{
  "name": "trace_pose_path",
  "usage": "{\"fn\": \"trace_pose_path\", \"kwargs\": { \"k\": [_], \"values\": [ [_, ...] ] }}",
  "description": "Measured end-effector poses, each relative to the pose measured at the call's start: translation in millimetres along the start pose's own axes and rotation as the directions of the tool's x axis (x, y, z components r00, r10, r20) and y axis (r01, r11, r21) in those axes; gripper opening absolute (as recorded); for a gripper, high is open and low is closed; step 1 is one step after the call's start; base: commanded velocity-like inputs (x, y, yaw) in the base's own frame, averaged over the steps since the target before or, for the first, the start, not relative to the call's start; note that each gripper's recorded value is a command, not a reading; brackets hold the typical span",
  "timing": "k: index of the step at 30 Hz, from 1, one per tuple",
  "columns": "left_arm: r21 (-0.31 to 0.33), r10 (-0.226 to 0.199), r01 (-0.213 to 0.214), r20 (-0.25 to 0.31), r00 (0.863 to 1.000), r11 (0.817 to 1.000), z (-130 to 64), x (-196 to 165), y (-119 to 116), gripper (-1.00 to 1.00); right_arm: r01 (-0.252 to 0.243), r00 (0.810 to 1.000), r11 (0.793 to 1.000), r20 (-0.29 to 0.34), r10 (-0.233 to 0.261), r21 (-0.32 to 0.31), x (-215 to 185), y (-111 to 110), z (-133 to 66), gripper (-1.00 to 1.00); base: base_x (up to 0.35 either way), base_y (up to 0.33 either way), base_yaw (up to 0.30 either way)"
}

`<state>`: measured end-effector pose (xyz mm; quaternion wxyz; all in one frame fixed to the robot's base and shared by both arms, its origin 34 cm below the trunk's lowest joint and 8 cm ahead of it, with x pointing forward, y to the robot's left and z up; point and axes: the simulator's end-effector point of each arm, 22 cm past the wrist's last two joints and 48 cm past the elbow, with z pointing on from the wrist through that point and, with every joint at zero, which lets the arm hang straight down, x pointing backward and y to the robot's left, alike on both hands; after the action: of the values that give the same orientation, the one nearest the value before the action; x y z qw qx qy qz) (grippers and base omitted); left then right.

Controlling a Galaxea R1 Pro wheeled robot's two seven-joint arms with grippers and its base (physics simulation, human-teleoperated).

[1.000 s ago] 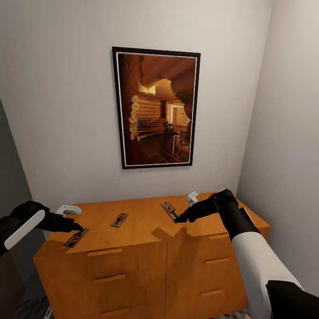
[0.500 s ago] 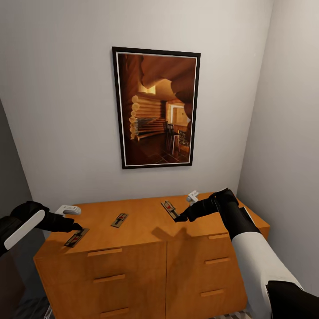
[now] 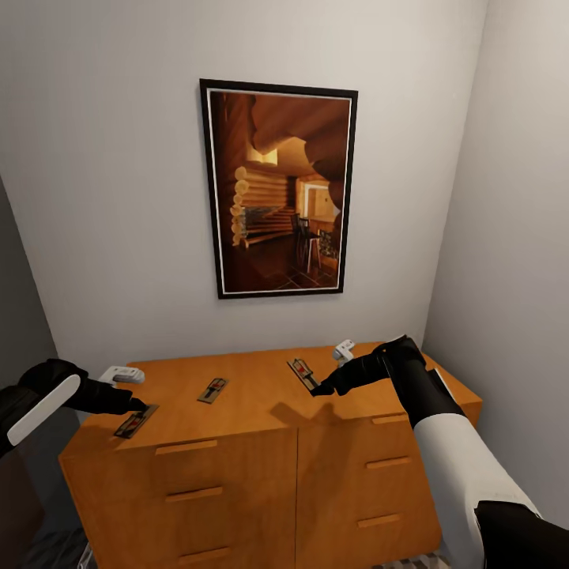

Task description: Take the four mousetraps from the cabinet in the bathroom and place them on the bathroom floor. Make sure all four end up on the same floor surface, and ensure that at least two of them are either under or directly next to the same bathroom sink.

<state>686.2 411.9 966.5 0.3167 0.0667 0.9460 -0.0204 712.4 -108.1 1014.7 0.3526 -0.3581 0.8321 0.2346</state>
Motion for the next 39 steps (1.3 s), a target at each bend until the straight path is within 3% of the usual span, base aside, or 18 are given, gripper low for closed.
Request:
{"fn": "trace_pose_path", "kwargs": {
  "k": [39],
  "values": [
    [-0.024,-0.009,0.009,-0.009,1.0,1.0,3.0,6,11,1.0,-0.001,1.0,1.0,-0.001,0.001,0.0,2,-1,2.0,-1.0,0.0,0.0,0.0]
  ]
}}
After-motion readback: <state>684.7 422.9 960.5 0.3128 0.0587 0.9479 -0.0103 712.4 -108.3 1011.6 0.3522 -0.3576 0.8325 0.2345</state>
